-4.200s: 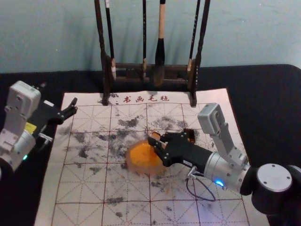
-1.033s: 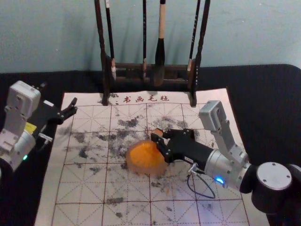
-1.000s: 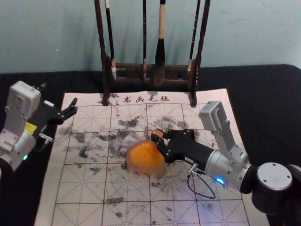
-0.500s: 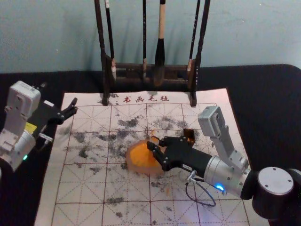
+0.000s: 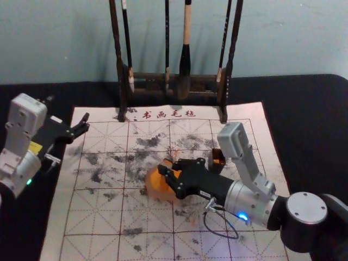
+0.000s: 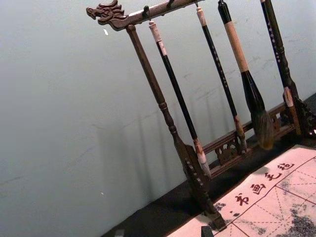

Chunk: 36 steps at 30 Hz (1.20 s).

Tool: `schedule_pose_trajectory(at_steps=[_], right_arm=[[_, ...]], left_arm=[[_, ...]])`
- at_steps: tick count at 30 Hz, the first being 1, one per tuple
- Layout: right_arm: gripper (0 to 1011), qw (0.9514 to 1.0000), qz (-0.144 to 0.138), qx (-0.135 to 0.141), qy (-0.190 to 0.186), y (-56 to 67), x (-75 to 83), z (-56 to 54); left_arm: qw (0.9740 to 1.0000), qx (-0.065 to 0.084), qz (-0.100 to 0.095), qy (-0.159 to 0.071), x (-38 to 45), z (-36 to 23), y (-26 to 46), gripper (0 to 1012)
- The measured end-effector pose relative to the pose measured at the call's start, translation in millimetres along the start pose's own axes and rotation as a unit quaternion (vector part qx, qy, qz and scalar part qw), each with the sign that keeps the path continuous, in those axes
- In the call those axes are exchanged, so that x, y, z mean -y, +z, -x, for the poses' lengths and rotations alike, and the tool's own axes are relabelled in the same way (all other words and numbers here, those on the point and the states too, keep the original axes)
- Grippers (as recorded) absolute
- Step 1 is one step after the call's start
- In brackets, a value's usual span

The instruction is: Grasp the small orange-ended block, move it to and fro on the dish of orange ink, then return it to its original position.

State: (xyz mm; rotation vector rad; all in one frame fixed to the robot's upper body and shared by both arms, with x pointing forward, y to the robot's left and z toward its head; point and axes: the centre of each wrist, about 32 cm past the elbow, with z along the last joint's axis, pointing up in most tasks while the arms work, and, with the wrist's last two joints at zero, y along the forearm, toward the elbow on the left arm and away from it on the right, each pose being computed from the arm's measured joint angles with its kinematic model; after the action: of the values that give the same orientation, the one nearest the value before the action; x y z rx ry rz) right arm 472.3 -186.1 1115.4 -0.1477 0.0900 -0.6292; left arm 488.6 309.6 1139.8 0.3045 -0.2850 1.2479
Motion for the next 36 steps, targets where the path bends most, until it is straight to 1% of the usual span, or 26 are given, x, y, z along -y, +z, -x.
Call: schedule_pose_trajectory(at_steps=[10,18,26,36], right_arm=[[134,1.0000,0.001,0.002,-0.003,0.0,-13.0,-1.3],[134,0.9999,-0.004,0.001,-0.010,1.0,-19.1,-3.9],[134,0.9998,-0.002,0.003,-0.021,1.0,-21.6,-8.7],[134,0.9995,-0.002,0.002,-0.031,1.7,-18.6,-12.1]], left_arm=[[1.0000,0.000,0.000,0.000,0.0,0.0,0.0,1001],[1.0000,0.000,0.000,0.000,0.0,0.0,0.0,1001],[1.0000,0.000,0.000,0.000,0.0,0.0,0.0,1001],[1.0000,0.000,0.000,0.000,0.0,0.0,0.0,1001]])
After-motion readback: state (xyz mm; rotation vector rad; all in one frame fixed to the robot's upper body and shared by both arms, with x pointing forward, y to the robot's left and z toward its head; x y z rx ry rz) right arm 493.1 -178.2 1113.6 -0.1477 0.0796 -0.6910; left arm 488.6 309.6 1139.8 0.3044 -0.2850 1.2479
